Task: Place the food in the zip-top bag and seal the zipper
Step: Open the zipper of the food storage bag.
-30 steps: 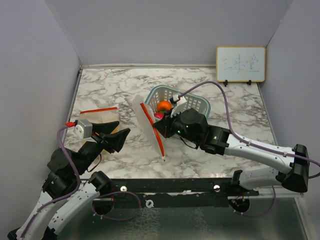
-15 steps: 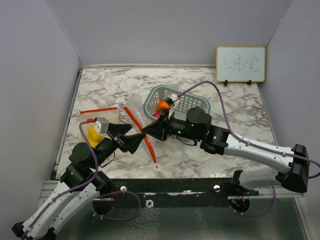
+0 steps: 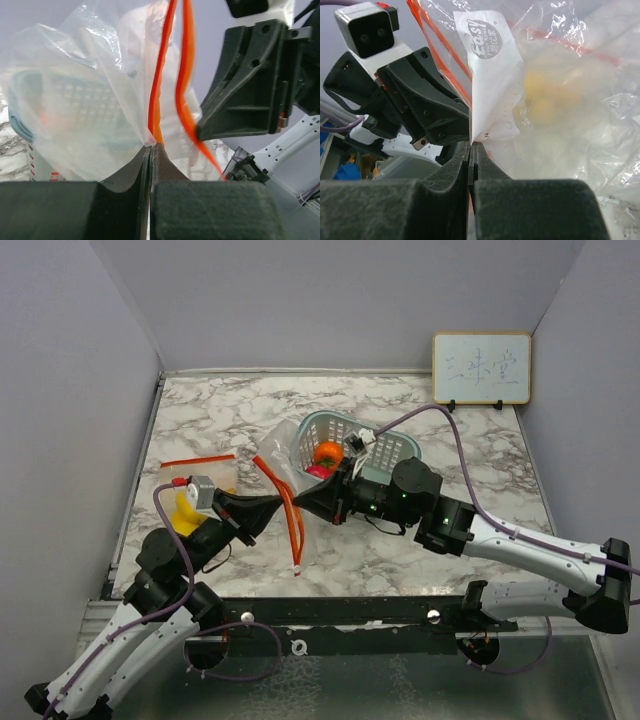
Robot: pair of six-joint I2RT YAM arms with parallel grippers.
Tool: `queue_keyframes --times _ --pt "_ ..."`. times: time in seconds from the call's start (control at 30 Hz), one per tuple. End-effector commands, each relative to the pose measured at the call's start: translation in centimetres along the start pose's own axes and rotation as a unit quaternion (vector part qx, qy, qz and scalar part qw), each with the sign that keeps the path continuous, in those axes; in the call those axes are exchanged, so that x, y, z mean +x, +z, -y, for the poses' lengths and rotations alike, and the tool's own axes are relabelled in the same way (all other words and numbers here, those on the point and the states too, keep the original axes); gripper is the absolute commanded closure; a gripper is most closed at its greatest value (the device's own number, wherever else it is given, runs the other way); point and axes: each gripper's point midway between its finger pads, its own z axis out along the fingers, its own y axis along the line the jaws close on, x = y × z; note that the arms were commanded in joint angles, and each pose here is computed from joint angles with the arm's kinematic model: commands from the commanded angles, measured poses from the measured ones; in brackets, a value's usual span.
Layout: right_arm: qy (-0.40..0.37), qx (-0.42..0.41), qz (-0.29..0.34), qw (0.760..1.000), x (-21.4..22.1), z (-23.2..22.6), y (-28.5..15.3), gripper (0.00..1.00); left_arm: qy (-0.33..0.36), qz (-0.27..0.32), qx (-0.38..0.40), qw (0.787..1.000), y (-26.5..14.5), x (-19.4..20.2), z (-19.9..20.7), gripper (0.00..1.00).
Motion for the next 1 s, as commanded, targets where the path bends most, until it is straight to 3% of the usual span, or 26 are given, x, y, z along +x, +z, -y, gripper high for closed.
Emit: queue_keyframes --times 0.0,0.27,0.4,0.47,0.53,0.63,0.77,0.83,0.97 --pt "-0.017 0.063 0.031 0.997 -1.7 1.4 -1.8 0.98 0.005 0.012 -0.043 0.999 -0.6 -0.8 -1.3 1.0" --pt "-0.051 0.251 0.03 0.966 -1.8 7.9 -5.5 0.98 0.022 0.035 -0.13 0.991 -2.7 -2.8 -3.6 1.0" --pt "-0.043 0.405 0.044 0.912 -1.5 12.9 -9.3 0.98 0.022 0.056 -0.184 0.981 -4.0 -4.8 -4.6 1.0" --pt "-0.049 0.432 0.054 0.899 -1.5 13.8 -10.4 0.98 0.026 0.059 -0.21 0.976 -4.8 -5.6 -5.1 1.0" --pt "-0.066 0.409 0.058 0.908 -1.9 13.3 -9.9 0.98 0.03 0.056 -0.224 0.972 -5.2 -5.7 -5.5 1.0" --pt "-0.106 0.292 0.049 0.949 -2.1 10.1 -6.8 0.95 0.024 0.054 -0.215 0.975 -4.7 -5.3 -5.4 1.0" --pt "-0.14 0.148 0.01 0.979 -1.5 5.4 -2.8 0.59 0.004 0.05 -0.196 0.979 -3.5 -4.1 -5.2 1.0" --pt "-0.144 0.108 -0.008 0.984 -1.1 4.2 -1.2 0.49 -0.006 0.047 -0.191 0.981 -3.1 -3.5 -5.3 1.0" --pt "-0.141 0.11 -0.023 0.984 -0.3 4.7 0.7 0.42 -0.018 0.048 -0.181 0.982 -2.6 -3.0 -5.2 1.0"
